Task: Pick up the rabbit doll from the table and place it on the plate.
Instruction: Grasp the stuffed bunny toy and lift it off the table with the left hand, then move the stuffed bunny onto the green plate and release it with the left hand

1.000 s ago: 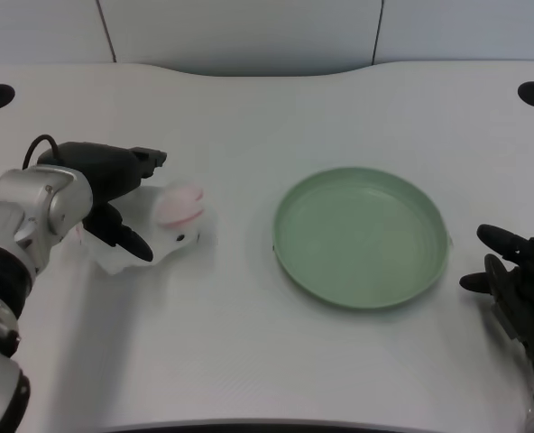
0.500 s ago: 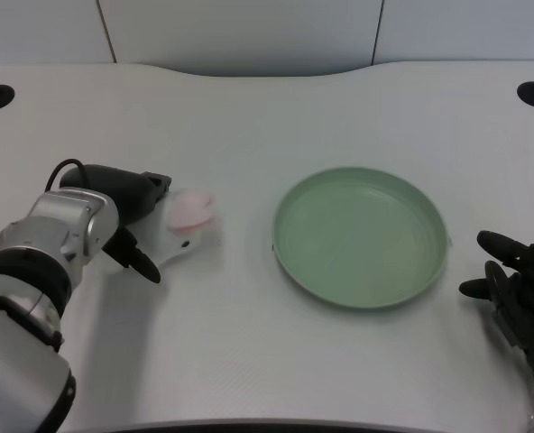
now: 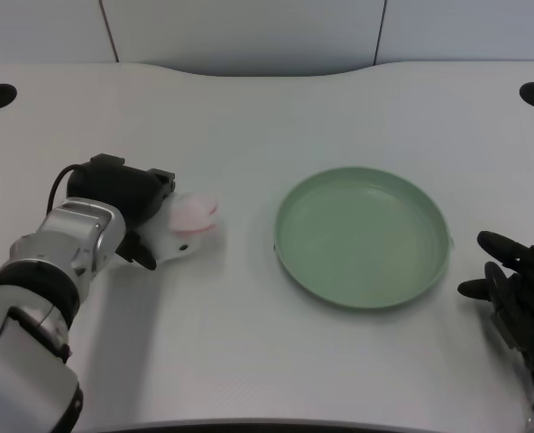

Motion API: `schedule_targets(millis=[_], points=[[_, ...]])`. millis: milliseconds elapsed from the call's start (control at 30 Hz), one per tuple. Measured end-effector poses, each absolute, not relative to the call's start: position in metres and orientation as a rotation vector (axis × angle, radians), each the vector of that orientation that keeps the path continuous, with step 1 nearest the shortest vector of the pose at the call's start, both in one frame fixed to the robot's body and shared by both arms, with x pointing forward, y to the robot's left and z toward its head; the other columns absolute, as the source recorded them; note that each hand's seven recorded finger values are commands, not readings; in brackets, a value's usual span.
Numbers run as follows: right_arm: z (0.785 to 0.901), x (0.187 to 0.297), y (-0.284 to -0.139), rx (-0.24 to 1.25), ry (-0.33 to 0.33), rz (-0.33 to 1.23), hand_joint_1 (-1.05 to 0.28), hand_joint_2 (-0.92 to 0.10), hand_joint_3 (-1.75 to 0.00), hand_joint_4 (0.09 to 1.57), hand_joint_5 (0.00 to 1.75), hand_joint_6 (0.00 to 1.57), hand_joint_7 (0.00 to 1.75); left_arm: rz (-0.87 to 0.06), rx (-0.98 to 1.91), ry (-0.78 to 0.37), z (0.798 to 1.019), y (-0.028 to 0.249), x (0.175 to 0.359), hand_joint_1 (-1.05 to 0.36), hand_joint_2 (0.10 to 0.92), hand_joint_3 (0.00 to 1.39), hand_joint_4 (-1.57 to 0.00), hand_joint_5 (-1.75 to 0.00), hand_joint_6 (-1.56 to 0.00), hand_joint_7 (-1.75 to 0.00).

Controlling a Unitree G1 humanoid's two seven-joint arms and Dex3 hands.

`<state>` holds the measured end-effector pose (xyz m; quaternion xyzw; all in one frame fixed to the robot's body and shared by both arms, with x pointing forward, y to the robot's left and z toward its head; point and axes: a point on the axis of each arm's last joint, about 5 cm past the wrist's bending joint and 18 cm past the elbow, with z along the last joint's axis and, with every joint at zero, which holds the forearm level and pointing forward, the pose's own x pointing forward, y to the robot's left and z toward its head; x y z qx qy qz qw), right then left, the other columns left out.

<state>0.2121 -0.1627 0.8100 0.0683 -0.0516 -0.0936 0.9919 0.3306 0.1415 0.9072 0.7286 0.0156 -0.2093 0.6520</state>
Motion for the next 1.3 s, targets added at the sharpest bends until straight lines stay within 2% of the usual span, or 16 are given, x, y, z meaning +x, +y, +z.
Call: schedule_targets(millis=[100,167,233,267,333,567,600,667,733,767,900,1000,1033,1133,1200,1300], points=[[0.810,0.212,-0.163,0.139,-0.106,-0.192,-0.37,-0.92,-0.35,0.81,1.03,0.84,0.34,-0.474,1.652,0.031,0.906,0.143,0.330,-0.38,0.795,0.01,-0.40,-1.29,-0.41,-0.98],[0.810,0.211,-0.163,0.139,-0.105,-0.193,-0.38,-0.92,-0.34,0.81,1.03,0.85,0.34,-0.471,1.654,0.038,0.906,0.145,0.330,-0.40,0.810,0.01,-0.50,-1.24,-0.50,-0.89],[0.809,0.210,-0.164,0.138,-0.102,-0.197,-0.38,-0.92,-0.34,0.79,1.03,0.85,0.34,-0.470,1.640,0.049,0.907,0.148,0.330,-0.46,0.818,0.00,-0.49,-1.19,-0.56,-0.86],[0.809,0.210,-0.164,0.138,-0.101,-0.200,-0.38,-0.92,-0.33,0.78,1.03,0.85,0.34,-0.464,1.628,0.053,0.907,0.149,0.330,-0.47,0.814,0.00,-0.49,-1.23,-0.56,-0.96],[0.809,0.210,-0.163,0.134,-0.100,-0.208,-0.37,-0.92,-0.33,0.78,1.03,0.84,0.34,-0.452,1.603,0.058,0.908,0.151,0.331,-0.44,0.821,0.01,-0.50,-1.50,-0.54,-1.37],[0.809,0.210,-0.163,0.132,-0.098,-0.201,-0.36,-0.92,-0.35,0.79,1.05,0.83,0.33,-0.399,1.507,0.084,0.911,0.155,0.332,-0.29,0.914,0.07,-0.48,-1.15,-0.68,-0.79],[0.809,0.210,-0.163,0.134,-0.099,-0.198,-0.36,-0.92,-0.35,0.79,1.05,0.84,0.33,-0.389,1.485,0.085,0.911,0.155,0.332,-0.28,0.913,0.06,-0.48,-1.25,-0.69,-0.86],[0.809,0.210,-0.163,0.138,-0.100,-0.194,-0.37,-0.92,-0.35,0.80,1.06,0.84,0.33,-0.380,1.454,0.077,0.912,0.155,0.333,-0.26,0.913,0.04,-0.47,-1.55,-0.62,-1.24],[0.809,0.210,-0.163,0.140,-0.100,-0.192,-0.37,-0.92,-0.35,0.80,1.06,0.84,0.33,-0.377,1.406,0.053,0.914,0.154,0.333,-0.24,0.910,0.05,-0.54,-1.71,-0.59,-1.62],[0.809,0.210,-0.163,0.138,-0.100,-0.191,-0.38,-0.92,-0.35,0.80,1.06,0.83,0.33,-0.376,1.380,0.041,0.915,0.153,0.334,-0.23,0.909,0.05,-0.58,-1.73,-0.59,-1.68],[0.809,0.210,-0.162,0.127,-0.105,-0.188,-0.37,-0.92,-0.35,0.82,1.06,0.84,0.34,-0.382,1.305,-0.024,0.927,0.148,0.338,-0.19,0.911,0.09,-0.75,-1.75,-0.64,-1.74],[0.809,0.210,-0.162,0.127,-0.105,-0.193,-0.39,-0.92,-0.35,0.81,1.05,0.84,0.34,-0.376,1.294,-0.105,0.945,0.140,0.346,-0.16,0.901,0.09,-0.73,-1.75,-0.60,-1.75],[0.809,0.210,-0.161,0.127,-0.104,-0.194,-0.38,-0.92,-0.35,0.80,1.05,0.83,0.34,-0.371,1.289,-0.132,0.952,0.138,0.349,-0.18,0.890,0.08,-0.58,-1.74,-0.55,-1.75],[0.809,0.210,-0.161,0.121,-0.105,-0.198,-0.37,-0.92,-0.35,0.80,1.06,0.83,0.34,-0.372,1.280,-0.192,0.968,0.129,0.355,-0.16,0.894,0.07,-0.59,-1.75,-0.55,-1.75],[0.809,0.210,-0.161,0.120,-0.108,-0.198,-0.38,-0.92,-0.35,0.80,1.06,0.83,0.34,-0.383,1.270,-0.226,0.972,0.124,0.355,-0.09,0.912,0.11,-0.76,-1.75,-0.60,-1.75],[0.809,0.209,-0.160,0.121,-0.106,-0.197,-0.39,-0.92,-0.34,0.81,1.07,0.84,0.34,-0.410,1.253,-0.276,0.977,0.112,0.356,-0.09,0.896,0.12,-0.82,-1.75,-0.64,-1.75]])
